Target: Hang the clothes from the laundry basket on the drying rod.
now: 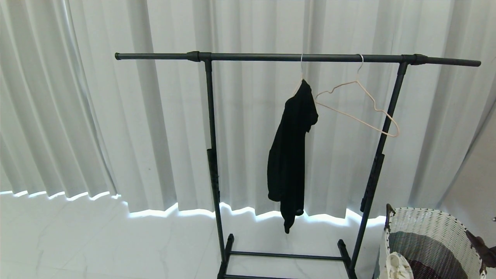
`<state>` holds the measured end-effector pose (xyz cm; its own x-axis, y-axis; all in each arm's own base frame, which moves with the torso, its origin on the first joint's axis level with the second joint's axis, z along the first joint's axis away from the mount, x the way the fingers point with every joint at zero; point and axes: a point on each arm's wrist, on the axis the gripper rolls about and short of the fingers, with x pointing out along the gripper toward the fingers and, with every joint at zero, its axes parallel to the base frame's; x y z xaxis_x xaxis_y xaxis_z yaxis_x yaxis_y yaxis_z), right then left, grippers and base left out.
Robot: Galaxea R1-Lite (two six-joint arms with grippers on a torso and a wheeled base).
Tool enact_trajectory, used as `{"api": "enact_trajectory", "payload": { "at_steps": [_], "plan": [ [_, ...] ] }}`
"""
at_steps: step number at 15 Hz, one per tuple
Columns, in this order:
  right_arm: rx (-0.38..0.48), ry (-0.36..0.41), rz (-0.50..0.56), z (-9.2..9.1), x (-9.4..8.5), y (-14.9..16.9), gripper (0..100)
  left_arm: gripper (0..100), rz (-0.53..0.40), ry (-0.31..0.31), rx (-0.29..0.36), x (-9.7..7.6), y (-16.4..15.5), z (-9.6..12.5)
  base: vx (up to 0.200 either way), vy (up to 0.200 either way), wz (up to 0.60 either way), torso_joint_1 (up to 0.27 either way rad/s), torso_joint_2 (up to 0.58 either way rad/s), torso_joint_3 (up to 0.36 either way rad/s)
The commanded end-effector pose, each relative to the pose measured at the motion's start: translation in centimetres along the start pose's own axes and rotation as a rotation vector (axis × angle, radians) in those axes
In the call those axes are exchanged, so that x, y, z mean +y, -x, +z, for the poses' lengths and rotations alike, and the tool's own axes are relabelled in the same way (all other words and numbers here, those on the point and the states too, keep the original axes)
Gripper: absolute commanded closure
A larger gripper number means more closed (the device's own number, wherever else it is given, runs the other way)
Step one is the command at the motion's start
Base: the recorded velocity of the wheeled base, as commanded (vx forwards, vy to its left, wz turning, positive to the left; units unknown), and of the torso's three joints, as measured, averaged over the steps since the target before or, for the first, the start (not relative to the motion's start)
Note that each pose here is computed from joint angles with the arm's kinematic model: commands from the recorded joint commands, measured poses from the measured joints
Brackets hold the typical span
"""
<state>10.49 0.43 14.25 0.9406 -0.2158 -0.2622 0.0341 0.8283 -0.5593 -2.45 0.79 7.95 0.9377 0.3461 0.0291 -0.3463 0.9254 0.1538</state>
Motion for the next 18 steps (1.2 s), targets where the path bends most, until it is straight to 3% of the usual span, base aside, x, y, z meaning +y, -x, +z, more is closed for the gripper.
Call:
{"api": "enact_trajectory", "payload": {
  "at_steps": [1, 3, 8, 14, 18],
  "plan": [
    [-0.010, -0.003, -0.005, 0.0, -0.1, 0.2, 0, 0, 0.001, 0.001, -0.002, 0.0, 0.0, 0.0, 0.000, -0.200, 0.00, 0.012, 0.01, -0.002],
    [-0.010, -0.003, -0.005, -0.1, -0.1, 0.3, 0, 0, 0.001, 0.001, -0.002, 0.0, 0.0, 0.0, 0.000, -0.200, 0.00, 0.000, 0.00, 0.000],
    [0.003, 0.000, 0.011, -0.5, 0.2, 0.3, 0, 0, 0.001, 0.004, -0.002, 0.0, 0.0, 0.0, 0.000, 0.000, 0.00, 0.000, 0.00, 0.000],
    [0.047, -0.034, 0.076, -1.7, 1.1, 0.2, 0, 0, 0.001, 0.002, -0.001, 0.0, 0.0, 0.0, 0.200, 0.000, 0.00, 0.003, 0.01, 0.004],
    [0.144, -0.080, 0.159, -2.0, 2.1, -1.7, 0, 0, -0.002, 0.000, -0.001, 0.0, 0.0, 0.0, 0.150, 0.000, 0.00, 0.002, 0.01, 0.002]
  ]
}}
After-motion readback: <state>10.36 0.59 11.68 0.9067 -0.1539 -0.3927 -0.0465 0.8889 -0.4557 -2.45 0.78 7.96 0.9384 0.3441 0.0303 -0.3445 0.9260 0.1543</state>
